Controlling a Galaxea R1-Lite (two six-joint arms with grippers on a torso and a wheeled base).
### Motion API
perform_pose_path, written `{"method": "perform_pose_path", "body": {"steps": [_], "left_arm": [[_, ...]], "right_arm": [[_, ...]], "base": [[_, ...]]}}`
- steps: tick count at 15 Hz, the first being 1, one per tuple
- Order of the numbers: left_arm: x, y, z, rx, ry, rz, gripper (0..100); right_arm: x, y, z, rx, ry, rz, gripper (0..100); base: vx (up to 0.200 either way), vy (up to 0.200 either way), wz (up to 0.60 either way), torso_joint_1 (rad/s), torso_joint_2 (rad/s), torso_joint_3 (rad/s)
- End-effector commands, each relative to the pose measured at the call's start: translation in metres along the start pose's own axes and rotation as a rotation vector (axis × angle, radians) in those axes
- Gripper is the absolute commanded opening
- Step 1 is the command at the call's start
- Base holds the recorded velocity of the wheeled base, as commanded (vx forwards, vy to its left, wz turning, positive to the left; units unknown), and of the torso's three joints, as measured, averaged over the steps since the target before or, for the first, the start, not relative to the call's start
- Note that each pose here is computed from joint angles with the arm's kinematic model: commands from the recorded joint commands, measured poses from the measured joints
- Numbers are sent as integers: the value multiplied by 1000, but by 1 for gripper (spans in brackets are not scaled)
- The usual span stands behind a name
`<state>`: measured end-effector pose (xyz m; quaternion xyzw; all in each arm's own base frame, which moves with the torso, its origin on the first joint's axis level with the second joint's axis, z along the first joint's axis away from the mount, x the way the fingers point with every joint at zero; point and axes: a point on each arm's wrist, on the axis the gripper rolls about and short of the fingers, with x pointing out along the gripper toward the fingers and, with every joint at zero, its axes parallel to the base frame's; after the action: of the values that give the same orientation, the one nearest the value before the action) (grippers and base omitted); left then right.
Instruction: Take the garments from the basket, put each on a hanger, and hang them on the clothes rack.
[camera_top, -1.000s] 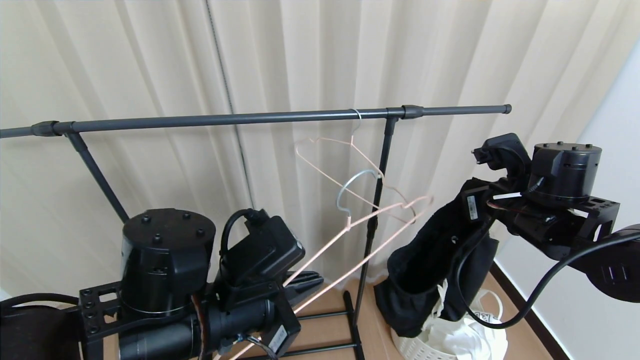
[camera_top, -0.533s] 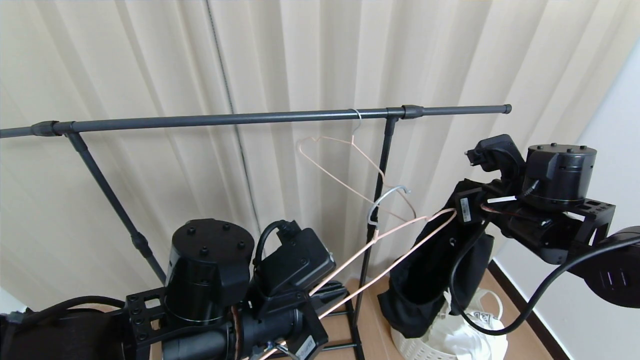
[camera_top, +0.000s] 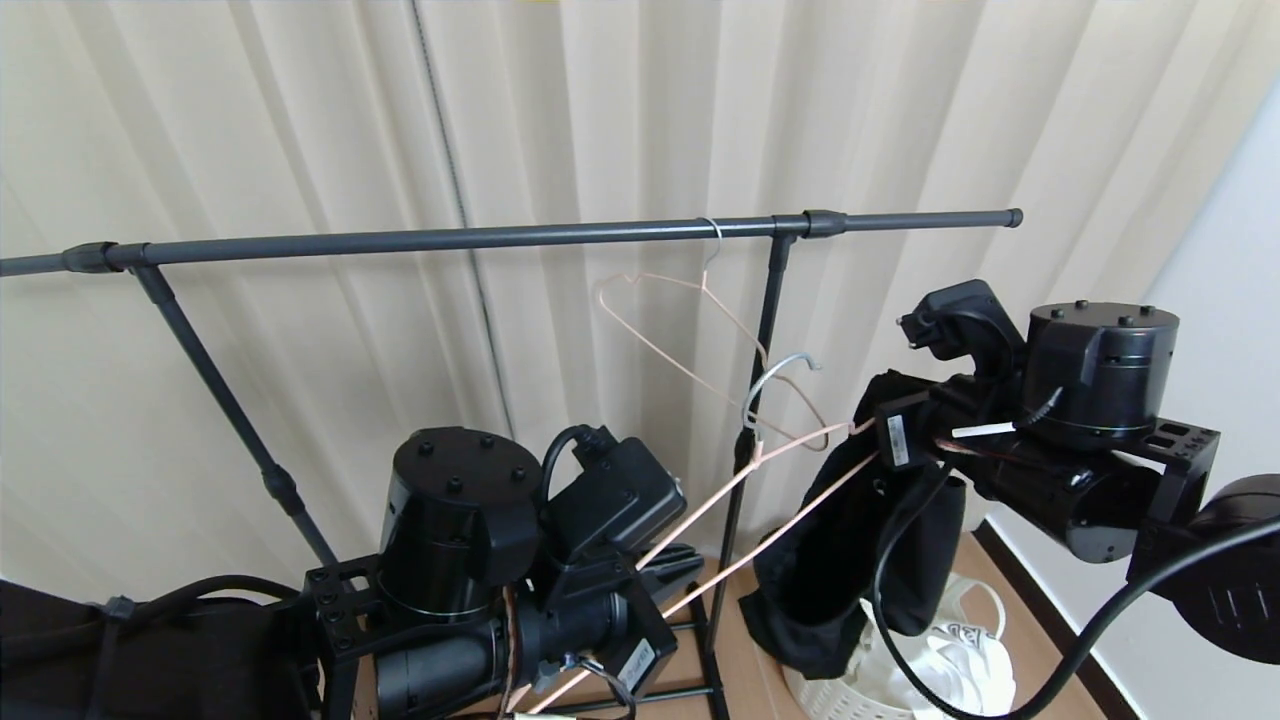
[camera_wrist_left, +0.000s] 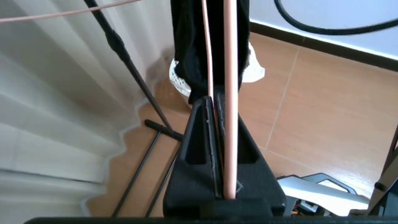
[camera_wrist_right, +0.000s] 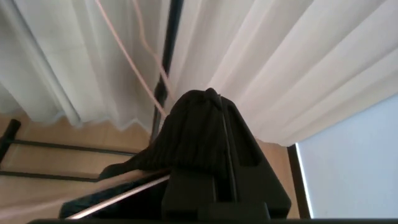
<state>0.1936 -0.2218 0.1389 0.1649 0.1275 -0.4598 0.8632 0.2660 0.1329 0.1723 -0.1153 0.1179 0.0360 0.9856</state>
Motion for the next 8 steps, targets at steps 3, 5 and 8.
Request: {"method": "perform_pose_path", "body": {"steps": [3, 5, 8], "left_arm": [[-4, 6, 1, -15, -8, 19, 0], [-4, 6, 1, -17, -28, 26, 0], [-2, 7, 2, -16, -37, 28, 0]], "right_arm": [[-19, 16, 9, 25, -44, 75, 0], [-26, 29, 11, 36, -56, 124, 0], [-42, 56, 18, 88, -77, 228, 0]], "base": [[0, 0, 0, 0, 0, 0], [0, 0, 0, 0, 0, 0], [0, 0, 0, 0, 0, 0]]}}
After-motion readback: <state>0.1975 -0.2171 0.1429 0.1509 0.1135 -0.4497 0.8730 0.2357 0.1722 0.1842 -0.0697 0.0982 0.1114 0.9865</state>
